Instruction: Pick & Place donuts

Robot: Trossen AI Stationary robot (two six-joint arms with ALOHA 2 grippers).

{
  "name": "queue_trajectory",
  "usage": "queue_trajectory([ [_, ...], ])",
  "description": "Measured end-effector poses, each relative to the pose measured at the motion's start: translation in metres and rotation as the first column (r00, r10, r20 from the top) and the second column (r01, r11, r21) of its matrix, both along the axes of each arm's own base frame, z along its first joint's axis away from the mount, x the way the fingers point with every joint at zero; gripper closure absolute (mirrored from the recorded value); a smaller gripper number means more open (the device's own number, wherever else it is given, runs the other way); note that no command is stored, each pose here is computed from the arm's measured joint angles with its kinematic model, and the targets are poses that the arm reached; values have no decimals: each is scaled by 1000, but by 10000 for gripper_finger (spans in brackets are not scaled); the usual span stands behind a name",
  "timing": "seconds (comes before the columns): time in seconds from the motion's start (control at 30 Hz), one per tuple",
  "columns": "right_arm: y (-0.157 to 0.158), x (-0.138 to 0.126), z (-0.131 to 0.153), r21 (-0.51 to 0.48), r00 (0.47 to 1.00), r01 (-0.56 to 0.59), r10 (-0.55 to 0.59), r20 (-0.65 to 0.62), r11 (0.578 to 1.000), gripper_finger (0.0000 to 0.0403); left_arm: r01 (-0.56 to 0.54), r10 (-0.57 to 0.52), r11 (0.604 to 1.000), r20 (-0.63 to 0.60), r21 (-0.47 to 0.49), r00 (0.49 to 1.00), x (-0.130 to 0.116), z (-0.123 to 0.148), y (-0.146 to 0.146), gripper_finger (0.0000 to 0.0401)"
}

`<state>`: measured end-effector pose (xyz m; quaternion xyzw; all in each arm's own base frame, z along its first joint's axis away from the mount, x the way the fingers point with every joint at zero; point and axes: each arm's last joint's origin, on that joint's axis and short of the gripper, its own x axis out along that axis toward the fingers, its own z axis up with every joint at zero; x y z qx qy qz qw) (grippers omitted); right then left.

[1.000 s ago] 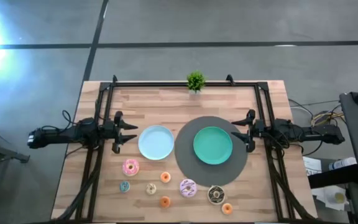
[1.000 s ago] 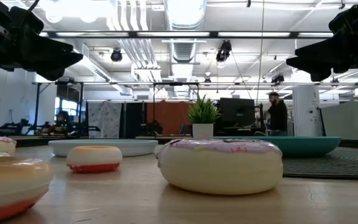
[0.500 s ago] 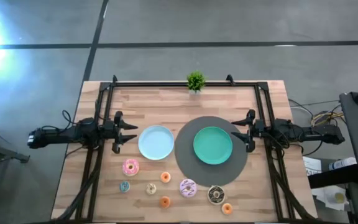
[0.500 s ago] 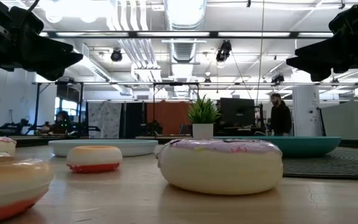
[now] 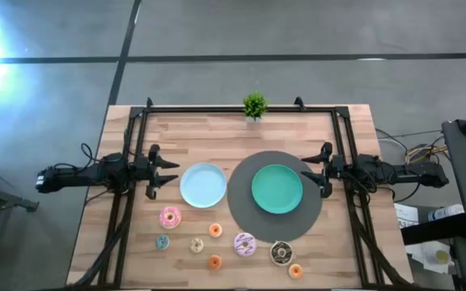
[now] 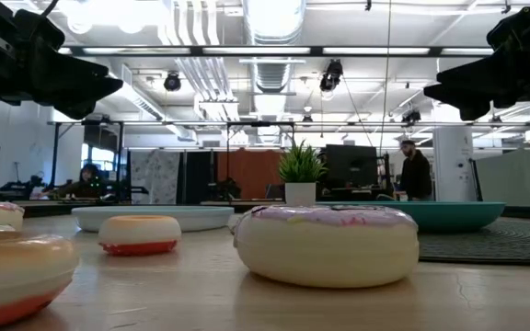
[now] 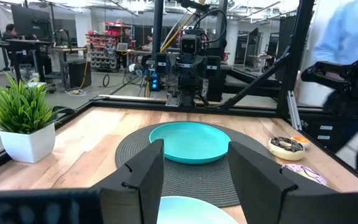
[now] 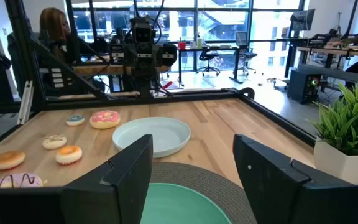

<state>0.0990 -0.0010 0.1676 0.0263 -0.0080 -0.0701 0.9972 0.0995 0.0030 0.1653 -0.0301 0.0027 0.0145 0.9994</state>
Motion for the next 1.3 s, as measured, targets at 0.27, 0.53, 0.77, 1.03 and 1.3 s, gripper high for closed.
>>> queue_trajectory([
  [0.27,0,0,0,0,1000,0,0,0,1000,188,0,0,1000,0,0,1000,0,0,0,248],
  [0.53,0,0,0,53,1000,-5,5,8,999,188,0,0,1000,0,0,1000,0,0,0,248],
  [0.77,2,0,0,725,994,-107,47,103,681,188,0,0,1000,-1,0,1000,0,0,0,248],
  [1.03,2,0,0,934,991,-126,-5,136,334,188,0,0,1000,0,0,1000,0,0,0,248],
  [1.3,2,1,17,925,952,-283,-42,303,255,188,0,0,1000,-1,0,1000,0,0,0,248],
])
